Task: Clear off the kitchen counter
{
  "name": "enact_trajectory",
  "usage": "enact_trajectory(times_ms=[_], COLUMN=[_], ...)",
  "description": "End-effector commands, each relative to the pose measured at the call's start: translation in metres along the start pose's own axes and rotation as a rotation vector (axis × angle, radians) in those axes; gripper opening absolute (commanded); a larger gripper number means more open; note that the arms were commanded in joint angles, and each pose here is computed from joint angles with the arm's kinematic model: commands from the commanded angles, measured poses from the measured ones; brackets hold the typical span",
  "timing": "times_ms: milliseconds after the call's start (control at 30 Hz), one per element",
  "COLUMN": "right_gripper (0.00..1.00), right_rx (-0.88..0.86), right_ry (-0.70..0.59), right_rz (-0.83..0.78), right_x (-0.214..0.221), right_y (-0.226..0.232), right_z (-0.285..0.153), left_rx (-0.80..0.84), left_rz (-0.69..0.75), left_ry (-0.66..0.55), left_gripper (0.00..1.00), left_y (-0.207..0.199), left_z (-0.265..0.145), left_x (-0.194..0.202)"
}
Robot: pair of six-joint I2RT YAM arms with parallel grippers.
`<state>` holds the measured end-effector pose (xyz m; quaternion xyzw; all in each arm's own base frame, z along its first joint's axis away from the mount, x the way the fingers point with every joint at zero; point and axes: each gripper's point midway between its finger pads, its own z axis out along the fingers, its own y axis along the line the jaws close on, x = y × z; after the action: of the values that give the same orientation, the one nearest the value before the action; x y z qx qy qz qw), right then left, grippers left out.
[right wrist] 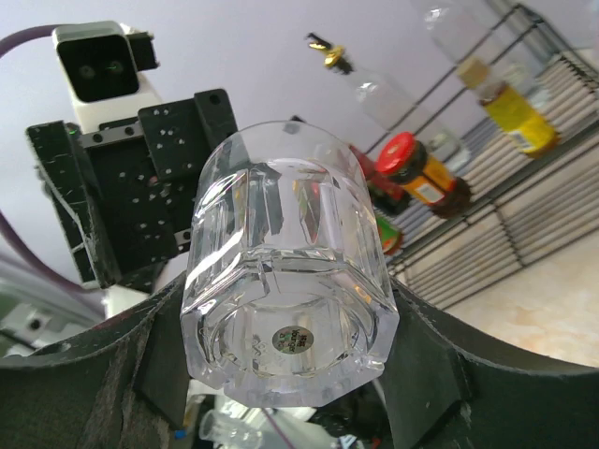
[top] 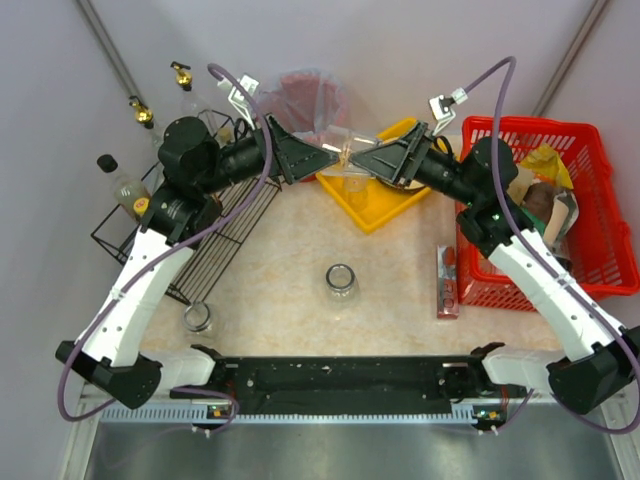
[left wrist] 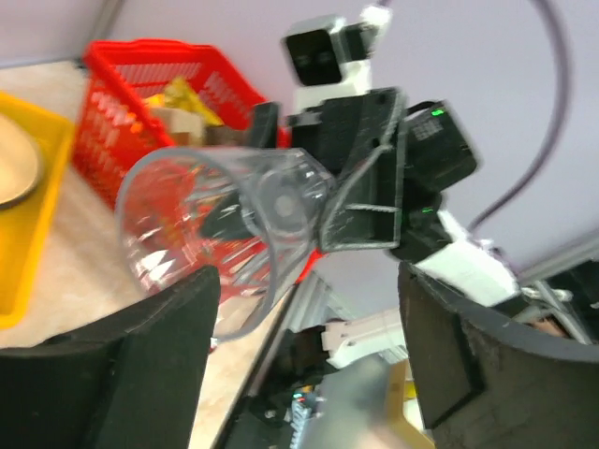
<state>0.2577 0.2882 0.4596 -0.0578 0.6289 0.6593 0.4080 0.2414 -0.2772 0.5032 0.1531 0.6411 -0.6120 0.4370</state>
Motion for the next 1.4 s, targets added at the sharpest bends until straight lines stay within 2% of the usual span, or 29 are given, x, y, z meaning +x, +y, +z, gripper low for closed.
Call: enact_trajectory(times_ms=[0, 33, 133, 233, 300, 600, 800, 1033, 1367], right_gripper=[0.22, 0.22, 0.21, 0.18, 0.17, 0.15, 0.12, 0.10, 0.10], right_rx=[0.170, 0.220, 0.410, 0.587, 0.715, 1.136, 1.199, 1.242, 1.285], right_ry=[-0.039, -0.032, -0.002, 0.033, 0.066, 0.234, 0.328, 0.368, 0.432], right_rz=[-0.155, -0.169, -0.233, -0.318, -0.387, -0.635, -0.688, -0.651, -0.577], right_x=[-0.017, -0.016, -0.015, -0.017, -0.021, -0.034, -0.029, -0.022, -0.010], right_y=[-0.019, -0.030, -0.078, -0.125, -0.157, -0.279, -0.325, -0.358, -0.391], right_z=[-0.002, -0.002, -0.007, -0.012, -0.019, -0.039, -0.028, -0.032, -0.039], left_rx=[-0.239, -0.349, -0.666, -0.829, -0.882, -0.958, -0.972, -1.016, -1.009], left_rz=[0.108, 0.136, 0.224, 0.292, 0.311, 0.343, 0.349, 0.362, 0.356], left_ry=[-0.077, -0.097, -0.144, -0.145, -0.117, -0.048, -0.016, -0.048, -0.014], left_gripper=[0.89, 0.94, 0.97, 0.98, 0.98, 0.98, 0.98, 0.98, 0.98], left_y=[0.037, 0.058, 0.114, 0.139, 0.151, 0.169, 0.178, 0.182, 0.191], left_z=[-0.020, -0.029, -0.067, -0.097, -0.107, -0.121, -0.119, -0.125, -0.118], left_x=[-0.009, -0.009, -0.008, -0.002, 0.007, 0.023, 0.027, 0.020, 0.023])
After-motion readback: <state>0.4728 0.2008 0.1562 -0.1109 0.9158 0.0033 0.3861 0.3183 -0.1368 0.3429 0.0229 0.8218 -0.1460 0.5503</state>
